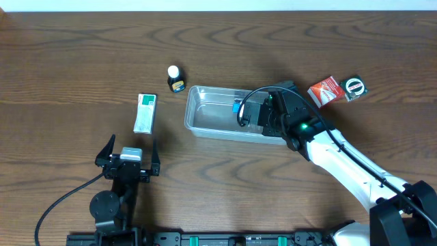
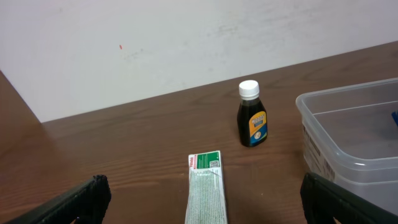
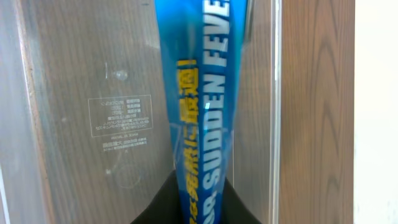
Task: Pack container
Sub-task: 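Lower the blue box upright into the container's right side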
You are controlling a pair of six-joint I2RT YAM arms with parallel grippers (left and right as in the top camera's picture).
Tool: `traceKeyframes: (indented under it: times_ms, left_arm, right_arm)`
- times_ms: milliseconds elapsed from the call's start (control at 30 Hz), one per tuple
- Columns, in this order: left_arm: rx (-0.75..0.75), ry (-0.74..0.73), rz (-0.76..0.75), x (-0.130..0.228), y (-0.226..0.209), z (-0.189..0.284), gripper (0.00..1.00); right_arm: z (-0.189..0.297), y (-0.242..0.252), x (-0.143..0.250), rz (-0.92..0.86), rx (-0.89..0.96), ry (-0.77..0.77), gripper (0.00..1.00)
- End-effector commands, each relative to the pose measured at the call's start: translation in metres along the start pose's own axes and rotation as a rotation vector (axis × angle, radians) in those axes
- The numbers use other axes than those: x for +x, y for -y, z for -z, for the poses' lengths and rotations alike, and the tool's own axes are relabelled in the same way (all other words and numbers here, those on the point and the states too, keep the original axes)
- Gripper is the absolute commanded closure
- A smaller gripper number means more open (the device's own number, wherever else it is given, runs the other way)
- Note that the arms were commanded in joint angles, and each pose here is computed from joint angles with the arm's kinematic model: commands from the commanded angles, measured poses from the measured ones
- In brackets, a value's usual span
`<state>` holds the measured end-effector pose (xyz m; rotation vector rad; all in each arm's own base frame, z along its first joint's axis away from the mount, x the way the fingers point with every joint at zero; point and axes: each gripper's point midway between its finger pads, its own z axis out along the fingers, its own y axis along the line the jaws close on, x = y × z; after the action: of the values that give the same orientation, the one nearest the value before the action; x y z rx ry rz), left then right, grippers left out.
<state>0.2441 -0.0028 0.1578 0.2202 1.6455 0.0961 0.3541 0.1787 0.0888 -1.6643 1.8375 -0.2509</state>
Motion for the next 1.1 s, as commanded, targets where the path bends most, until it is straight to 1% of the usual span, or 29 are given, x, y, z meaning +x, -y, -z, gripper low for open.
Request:
traceKeyframes:
  times_ms: [0,133,300,600,800,967,1067]
  left_arm:
    - [0.01,-0.043,0.023,0.016,0.003,-0.001,0.02]
    - [0.01,-0.043,0.023,0.016,0.003,-0.001,0.02]
    - [0.01,-0.043,0.023,0.016,0.003,-0.001,0.02]
    - [0.01,-0.043,0.023,0.016,0.003,-0.001,0.02]
    - [0.01,-0.043,0.023,0.016,0.003,-0.001,0.02]
    - [0.01,-0.043,0.023,0.016,0.003,-0.001,0.02]
    - [0.01,-0.043,0.023,0.016,0.003,-0.001,0.02]
  right_arm:
    - [0.003,0.009,-0.012,0.008,0.021,0.031,0.84]
    - [0.003,0.009,-0.012,0.023,0.021,0.031,0.8]
    - [0.003,0.009,-0.012,0.03,0.022,0.03,0.8]
    - [0.003,0.009,-0.012,0.03,0.022,0.031,0.68]
    - [0.003,0.007,-0.012,0.03,0.016,0.032,0.66]
    - [0.004,-0.007,-0.016,0.027,-0.047,0.059,0.65]
    - [0.004,-0.011,-0.021,-0.013,-0.056,0.064,0.62]
